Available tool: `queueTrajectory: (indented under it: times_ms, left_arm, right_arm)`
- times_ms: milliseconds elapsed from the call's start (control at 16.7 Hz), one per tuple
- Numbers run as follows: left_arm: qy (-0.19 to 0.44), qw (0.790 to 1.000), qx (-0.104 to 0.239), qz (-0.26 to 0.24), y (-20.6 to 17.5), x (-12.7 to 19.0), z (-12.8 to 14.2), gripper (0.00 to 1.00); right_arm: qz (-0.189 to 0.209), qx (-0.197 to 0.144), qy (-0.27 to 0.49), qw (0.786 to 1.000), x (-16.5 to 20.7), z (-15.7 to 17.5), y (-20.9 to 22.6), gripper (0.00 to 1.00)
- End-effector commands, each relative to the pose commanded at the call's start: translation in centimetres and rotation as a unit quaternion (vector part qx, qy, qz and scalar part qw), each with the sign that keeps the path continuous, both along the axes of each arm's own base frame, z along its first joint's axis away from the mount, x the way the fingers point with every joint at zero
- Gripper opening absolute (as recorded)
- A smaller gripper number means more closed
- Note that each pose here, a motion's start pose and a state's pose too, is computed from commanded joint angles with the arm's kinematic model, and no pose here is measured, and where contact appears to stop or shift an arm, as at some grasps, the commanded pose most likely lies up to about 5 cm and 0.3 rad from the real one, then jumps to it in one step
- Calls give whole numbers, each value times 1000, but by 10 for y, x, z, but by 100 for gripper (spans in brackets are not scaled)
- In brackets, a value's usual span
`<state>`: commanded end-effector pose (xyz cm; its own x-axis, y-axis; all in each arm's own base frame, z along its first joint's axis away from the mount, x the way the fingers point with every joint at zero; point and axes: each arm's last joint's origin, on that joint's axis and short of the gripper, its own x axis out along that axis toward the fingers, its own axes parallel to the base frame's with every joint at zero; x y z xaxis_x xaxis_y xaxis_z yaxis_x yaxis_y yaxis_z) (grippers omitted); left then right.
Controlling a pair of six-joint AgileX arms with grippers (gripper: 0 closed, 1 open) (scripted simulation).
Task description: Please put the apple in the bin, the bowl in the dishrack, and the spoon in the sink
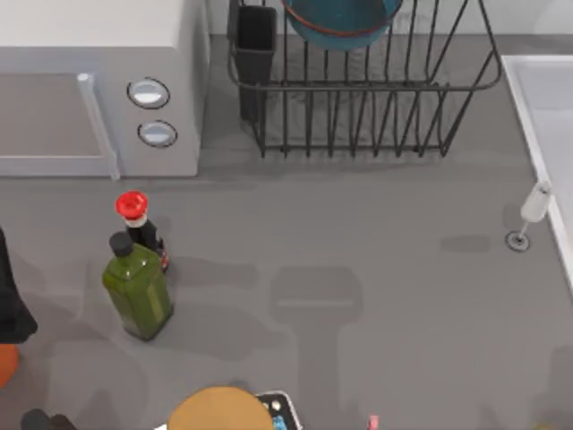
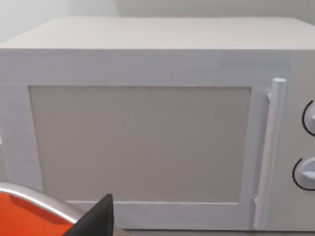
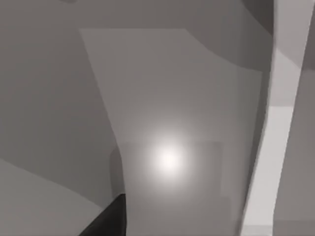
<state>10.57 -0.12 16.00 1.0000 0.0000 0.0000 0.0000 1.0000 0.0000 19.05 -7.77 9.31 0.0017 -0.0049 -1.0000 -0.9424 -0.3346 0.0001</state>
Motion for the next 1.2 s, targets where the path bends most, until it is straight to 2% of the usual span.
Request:
queueTrajectory:
  times_ms: [240,300,720,780,960,1200]
  left_arm:
    - [0,1000,0,0,0,0,0,100]
    - [0,1000,0,0,0,0,0,100]
    - [0,1000,0,0,0,0,0,100]
    - [0,1000,0,0,0,0,0,100]
    - [0,1000,0,0,0,0,0,100]
    - [0,1000,0,0,0,0,0,100]
  right_arm:
    - [0,0,0,1000,0,0,0,2]
    - [0,0,0,1000,0,0,0,0]
    - [0,0,0,1000,0,0,0,0]
    - [-14,-20,-7,1000,2,22,1,0]
    - [-12,-21,-9,1000,5,30,-1,0]
    - [-9,-17,1,1000,8,67,-2,0]
